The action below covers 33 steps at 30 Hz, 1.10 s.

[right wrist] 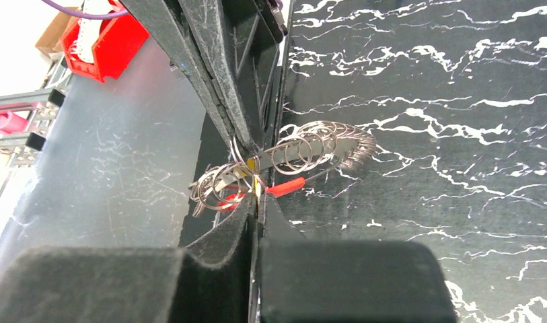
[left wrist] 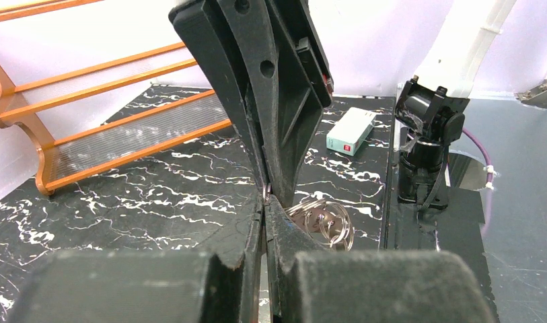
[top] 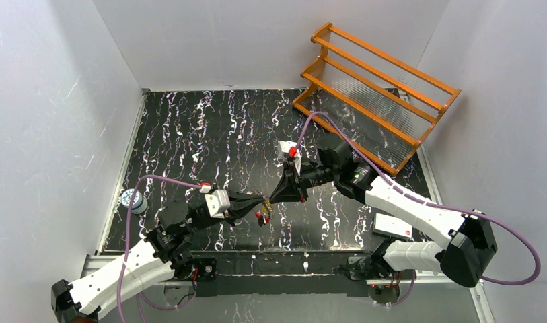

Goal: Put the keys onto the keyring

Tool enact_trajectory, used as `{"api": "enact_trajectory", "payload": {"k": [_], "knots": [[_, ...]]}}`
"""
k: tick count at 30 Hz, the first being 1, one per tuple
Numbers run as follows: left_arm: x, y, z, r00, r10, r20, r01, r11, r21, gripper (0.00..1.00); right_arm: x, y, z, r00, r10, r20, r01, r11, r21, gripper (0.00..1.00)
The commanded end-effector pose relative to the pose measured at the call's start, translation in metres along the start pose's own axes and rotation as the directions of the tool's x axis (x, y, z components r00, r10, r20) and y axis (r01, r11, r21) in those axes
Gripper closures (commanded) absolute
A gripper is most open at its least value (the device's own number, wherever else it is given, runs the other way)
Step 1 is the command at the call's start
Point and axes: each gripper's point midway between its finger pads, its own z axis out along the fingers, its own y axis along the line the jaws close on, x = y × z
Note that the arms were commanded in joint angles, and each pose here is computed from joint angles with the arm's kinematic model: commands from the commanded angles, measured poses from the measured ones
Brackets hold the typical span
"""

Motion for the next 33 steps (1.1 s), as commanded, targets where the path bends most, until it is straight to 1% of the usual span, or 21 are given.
{"api": "enact_trajectory", "payload": {"k": [1, 2, 9, 14, 15, 18, 19, 21, 24, 27, 33], "knots": [[-0.020, 0.000, 0.001, 0.997, 0.022, 0.073, -0.022, 1.000, 0.002, 1.00, 0.014, -0.005, 0.001, 0.999, 0.019, -0.027, -0.019, 1.000, 0.009, 0.97], [-0.021, 0.000, 0.001, 0.997, 0.022, 0.074, -0.023, 1.000, 0.003, 1.00, 0.015, -0.006, 0.001, 0.999, 0.020, -0.029, -0.020, 1.000, 0.013, 0.99], [-0.021, 0.000, 0.000, 0.997, 0.024, 0.077, -0.024, 1.000, 0.002, 1.00, 0.022, -0.008, -0.001, 0.998, 0.018, -0.052, -0.016, 0.999, 0.037, 0.99], [-0.024, 0.000, -0.001, 0.996, 0.024, 0.086, -0.024, 1.000, 0.000, 1.00, 0.026, -0.016, -0.004, 0.996, 0.006, -0.089, 0.001, 0.997, 0.083, 0.99], [-0.024, 0.000, -0.001, 0.996, 0.025, 0.088, -0.025, 1.000, 0.000, 1.00, 0.026, -0.018, -0.005, 0.995, 0.002, -0.096, 0.007, 0.996, 0.090, 0.96], [-0.023, -0.001, -0.001, 0.996, 0.023, 0.084, -0.023, 1.000, 0.002, 1.00, 0.019, -0.020, -0.008, 0.996, -0.028, -0.088, 0.038, 0.992, 0.117, 0.66], [-0.022, -0.001, -0.001, 0.996, 0.023, 0.083, -0.023, 1.000, 0.002, 1.00, 0.012, -0.020, -0.009, 0.996, -0.049, -0.074, 0.058, 0.990, 0.128, 0.58], [-0.021, -0.002, 0.000, 0.997, 0.019, 0.080, -0.020, 1.000, 0.007, 1.00, -0.003, -0.017, -0.013, 0.994, -0.103, -0.028, 0.106, 0.984, 0.145, 0.49], [-0.021, -0.002, 0.000, 0.997, 0.016, 0.078, -0.017, 1.000, 0.008, 1.00, -0.029, -0.008, -0.018, 0.980, -0.185, 0.075, 0.172, 0.973, 0.156, 0.42], [-0.021, -0.002, 0.000, 0.997, 0.016, 0.080, -0.017, 1.000, 0.010, 1.00, -0.042, 0.001, -0.019, 0.968, -0.205, 0.144, 0.186, 0.973, 0.135, 0.43], [-0.020, -0.002, 0.001, 0.997, 0.014, 0.079, -0.015, 1.000, 0.011, 1.00, -0.037, 0.005, -0.008, 0.981, -0.142, 0.130, 0.136, 0.989, 0.052, 0.50]]}}
